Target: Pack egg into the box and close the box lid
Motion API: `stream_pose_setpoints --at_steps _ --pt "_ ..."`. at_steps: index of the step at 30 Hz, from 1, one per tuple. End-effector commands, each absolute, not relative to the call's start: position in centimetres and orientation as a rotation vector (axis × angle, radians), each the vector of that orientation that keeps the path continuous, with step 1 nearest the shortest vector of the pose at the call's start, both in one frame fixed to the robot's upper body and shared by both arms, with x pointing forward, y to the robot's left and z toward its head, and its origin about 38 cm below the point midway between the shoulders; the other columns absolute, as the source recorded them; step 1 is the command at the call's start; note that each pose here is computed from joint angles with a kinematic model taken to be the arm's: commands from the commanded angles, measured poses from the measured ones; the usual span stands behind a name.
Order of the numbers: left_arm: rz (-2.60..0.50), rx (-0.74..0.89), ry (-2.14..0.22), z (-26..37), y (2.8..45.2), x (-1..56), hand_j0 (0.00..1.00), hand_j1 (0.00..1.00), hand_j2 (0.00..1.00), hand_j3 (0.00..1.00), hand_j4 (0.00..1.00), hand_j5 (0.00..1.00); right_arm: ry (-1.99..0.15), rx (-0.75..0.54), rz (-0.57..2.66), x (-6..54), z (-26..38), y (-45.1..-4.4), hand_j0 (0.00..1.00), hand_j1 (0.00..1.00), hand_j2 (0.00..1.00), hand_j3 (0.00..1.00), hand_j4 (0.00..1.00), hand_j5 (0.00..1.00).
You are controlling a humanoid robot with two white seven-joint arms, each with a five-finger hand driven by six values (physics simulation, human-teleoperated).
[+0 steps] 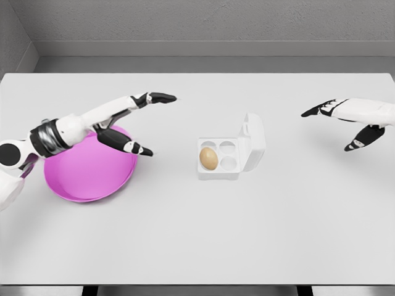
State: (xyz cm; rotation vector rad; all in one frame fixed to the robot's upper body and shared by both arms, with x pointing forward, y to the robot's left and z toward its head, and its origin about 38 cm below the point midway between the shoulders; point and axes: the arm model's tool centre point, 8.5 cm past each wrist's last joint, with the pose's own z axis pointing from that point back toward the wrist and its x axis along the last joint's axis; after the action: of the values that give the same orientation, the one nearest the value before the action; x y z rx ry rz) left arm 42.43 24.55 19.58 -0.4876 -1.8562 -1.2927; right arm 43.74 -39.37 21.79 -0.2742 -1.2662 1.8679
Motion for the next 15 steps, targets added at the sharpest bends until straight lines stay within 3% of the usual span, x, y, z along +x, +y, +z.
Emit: stream_pose_setpoints --at_steps 1,3,9,15 --pt "-1.324 -0.471 -1.843 20.4 25.6 41.8 1.0 1.0 1.0 1.0 1.0 1.0 -1.27 -0.265 1.863 43.7 21.6 -39.2 1.0 1.0 1.0 1.0 1.0 1.0" --pt "-1.397 -0.468 -1.803 20.6 26.2 40.5 1.0 1.0 1.0 1.0 1.0 1.0 -1.284 -0.245 1.87 43.8 21.2 -38.3 1.0 1.0 1.0 1.0 1.0 1.0" --pt "-1.599 -0.233 -1.624 20.1 31.3 39.6 1.0 1.0 1.0 1.0 1.0 1.0 -1.269 -0.163 1.9 43.4 18.9 -36.2 1.0 1.0 1.0 1.0 1.0 1.0" --pt "-1.598 -0.184 -1.593 19.9 32.7 40.0 1.0 1.0 1.0 1.0 1.0 1.0 -1.231 -0.119 1.92 42.8 17.3 -35.8 1.0 1.0 1.0 1.0 1.0 1.0"
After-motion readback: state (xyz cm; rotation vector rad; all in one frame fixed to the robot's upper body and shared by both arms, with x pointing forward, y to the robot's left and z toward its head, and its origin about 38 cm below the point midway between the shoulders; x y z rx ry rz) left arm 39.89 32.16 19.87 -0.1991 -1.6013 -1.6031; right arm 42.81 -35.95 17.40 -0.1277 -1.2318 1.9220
